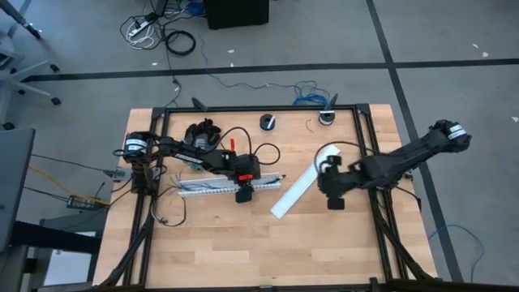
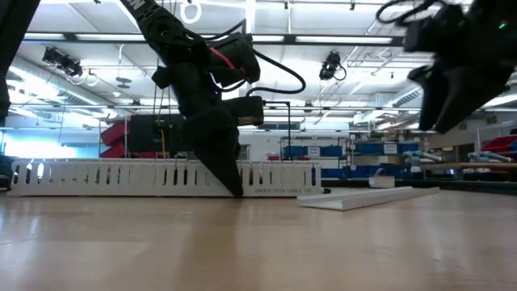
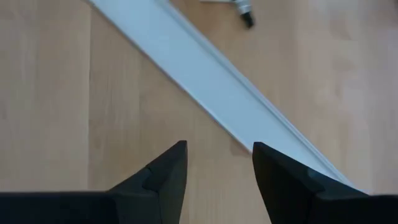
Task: Ziptie cables
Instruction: Close the white cable duct
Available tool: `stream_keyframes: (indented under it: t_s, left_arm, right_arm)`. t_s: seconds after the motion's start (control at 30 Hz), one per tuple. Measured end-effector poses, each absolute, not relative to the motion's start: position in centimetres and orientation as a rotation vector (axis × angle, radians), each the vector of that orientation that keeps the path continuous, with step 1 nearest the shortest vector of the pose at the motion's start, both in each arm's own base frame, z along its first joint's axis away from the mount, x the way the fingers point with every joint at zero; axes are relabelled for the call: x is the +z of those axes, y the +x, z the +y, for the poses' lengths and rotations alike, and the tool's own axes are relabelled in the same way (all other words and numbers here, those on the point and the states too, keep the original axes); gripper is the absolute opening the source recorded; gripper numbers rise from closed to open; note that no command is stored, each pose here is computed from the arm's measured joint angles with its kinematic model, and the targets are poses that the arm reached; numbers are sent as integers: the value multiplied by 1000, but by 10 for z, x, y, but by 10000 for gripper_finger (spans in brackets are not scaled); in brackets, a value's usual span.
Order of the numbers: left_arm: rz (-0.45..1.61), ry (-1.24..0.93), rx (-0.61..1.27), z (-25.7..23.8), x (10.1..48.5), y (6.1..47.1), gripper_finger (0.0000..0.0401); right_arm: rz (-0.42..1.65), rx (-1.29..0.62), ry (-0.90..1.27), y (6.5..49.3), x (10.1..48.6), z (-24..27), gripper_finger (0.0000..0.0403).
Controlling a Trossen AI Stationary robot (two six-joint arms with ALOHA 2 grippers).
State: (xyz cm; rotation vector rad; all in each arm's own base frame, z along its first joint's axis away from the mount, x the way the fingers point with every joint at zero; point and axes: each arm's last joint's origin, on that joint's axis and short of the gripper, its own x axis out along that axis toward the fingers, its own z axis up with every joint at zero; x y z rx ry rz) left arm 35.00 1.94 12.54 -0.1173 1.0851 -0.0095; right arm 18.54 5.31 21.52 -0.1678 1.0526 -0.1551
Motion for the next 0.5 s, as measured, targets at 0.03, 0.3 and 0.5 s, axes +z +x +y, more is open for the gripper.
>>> stream_keyframes:
  t_s: [0.03,0.3,0.5]
  left_arm:
    - [1083,-118,-9,19,125,350,243]
    - [1072,-114,2,20,126,351,243]
    - [1062,-130,16,20,126,352,243]
  right_arm:
    - [1073,-133,-179,191,211,50,174]
    - [1210,-16,-347,220,176,42,163]
    - [1255,40,-417,235,155,38,156]
